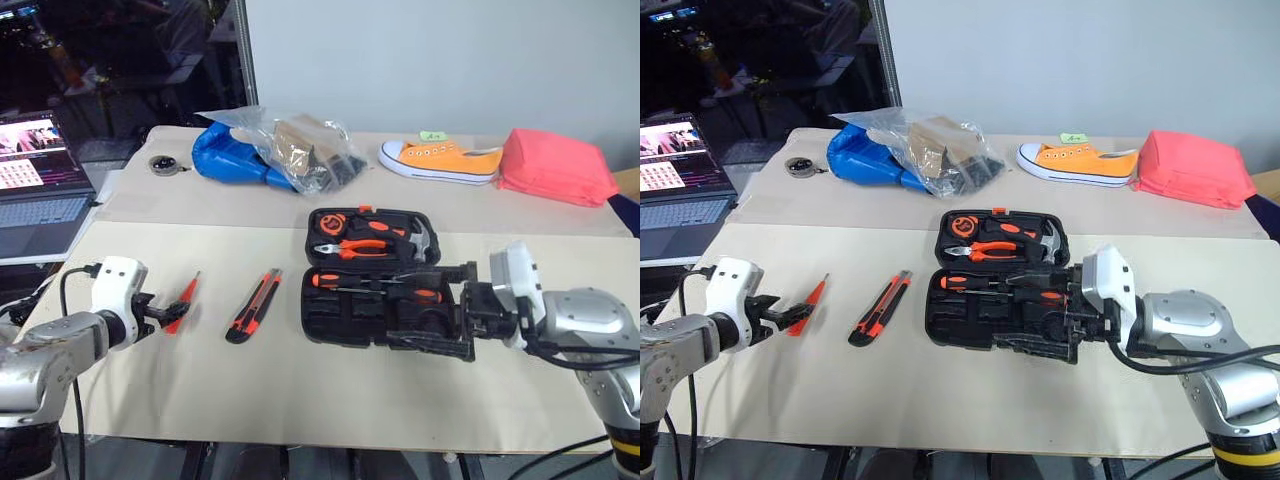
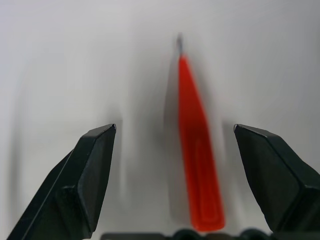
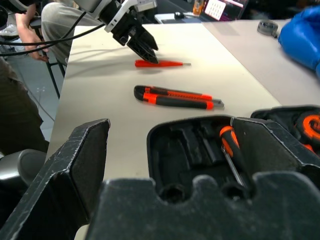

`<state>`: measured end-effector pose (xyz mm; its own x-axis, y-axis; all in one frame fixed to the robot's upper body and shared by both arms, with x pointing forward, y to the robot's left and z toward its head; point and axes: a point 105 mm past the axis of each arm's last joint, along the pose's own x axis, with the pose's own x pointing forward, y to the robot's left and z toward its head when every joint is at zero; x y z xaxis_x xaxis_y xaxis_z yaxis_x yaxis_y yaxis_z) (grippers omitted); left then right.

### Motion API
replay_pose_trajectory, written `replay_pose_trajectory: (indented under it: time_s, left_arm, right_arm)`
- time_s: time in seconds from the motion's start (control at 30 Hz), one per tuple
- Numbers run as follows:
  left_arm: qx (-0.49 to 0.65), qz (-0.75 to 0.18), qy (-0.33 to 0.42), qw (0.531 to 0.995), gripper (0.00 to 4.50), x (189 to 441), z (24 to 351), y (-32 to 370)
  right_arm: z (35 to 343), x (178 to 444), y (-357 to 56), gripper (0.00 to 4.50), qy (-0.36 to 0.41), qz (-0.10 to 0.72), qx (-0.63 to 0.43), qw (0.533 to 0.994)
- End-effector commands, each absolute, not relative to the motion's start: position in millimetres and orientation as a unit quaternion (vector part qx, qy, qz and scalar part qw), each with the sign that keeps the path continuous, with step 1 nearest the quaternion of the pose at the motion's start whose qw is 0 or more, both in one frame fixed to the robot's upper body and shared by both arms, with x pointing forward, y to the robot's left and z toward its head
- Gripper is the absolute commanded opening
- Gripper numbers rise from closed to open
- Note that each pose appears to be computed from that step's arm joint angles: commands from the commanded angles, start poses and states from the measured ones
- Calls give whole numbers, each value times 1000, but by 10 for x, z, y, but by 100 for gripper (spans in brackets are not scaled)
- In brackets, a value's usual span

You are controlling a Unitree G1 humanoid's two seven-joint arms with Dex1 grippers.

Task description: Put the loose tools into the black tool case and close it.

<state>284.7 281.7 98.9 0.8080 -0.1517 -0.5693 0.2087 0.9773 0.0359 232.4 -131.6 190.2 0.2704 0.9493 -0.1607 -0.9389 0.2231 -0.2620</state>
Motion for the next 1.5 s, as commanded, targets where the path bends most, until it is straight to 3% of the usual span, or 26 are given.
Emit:
replay_pose_trajectory:
  time_s: [0.03, 0.2, 0.27, 0.33, 0.47, 0.57, 0.63, 0.8, 1.07, 1.5]
  left_arm:
    - [53, -90, 316, 943, 339, 2840, 889, 2793]
    - [52, -103, 319, 941, 156, 2777, 831, 2741]
    - [51, -121, 291, 948, 83, 2789, 915, 2701]
    - [42, -163, 221, 961, 44, 2818, 1153, 2588]
    - [52, -251, 155, 954, 44, 2736, 1532, 2434]
    - [113, -400, 149, 897, 44, 2695, 1756, 1973]
    - [137, -450, 157, 869, 44, 2722, 1798, 1777]
    - [208, -561, 170, 783, 44, 3031, 1794, 1005]
    - [291, -624, 183, 701, 44, 3314, 1464, 433]
    - [339, -644, 206, 654, 44, 3367, 1263, 336]
  right_arm:
    - [1999, 2277, -1310, 450, -50, 584, -184, 789]
    - [1974, 2292, -1285, 450, -51, 582, -184, 791]
    - [1971, 2294, -1273, 450, -52, 582, -180, 791]
    - [1971, 2290, -1269, 450, -53, 580, -175, 794]
    - [1935, 2278, -1327, 450, -49, 571, -161, 804]
    - [1940, 2216, -1471, 450, -57, 553, -171, 813]
    - [1948, 2184, -1543, 450, -58, 546, -182, 816]
    - [1955, 2083, -1981, 450, -11, 509, -218, 832]
    - [2030, 2091, -2370, 450, 20, 470, -241, 849]
    - [2147, 2153, -2526, 450, 24, 457, -258, 851]
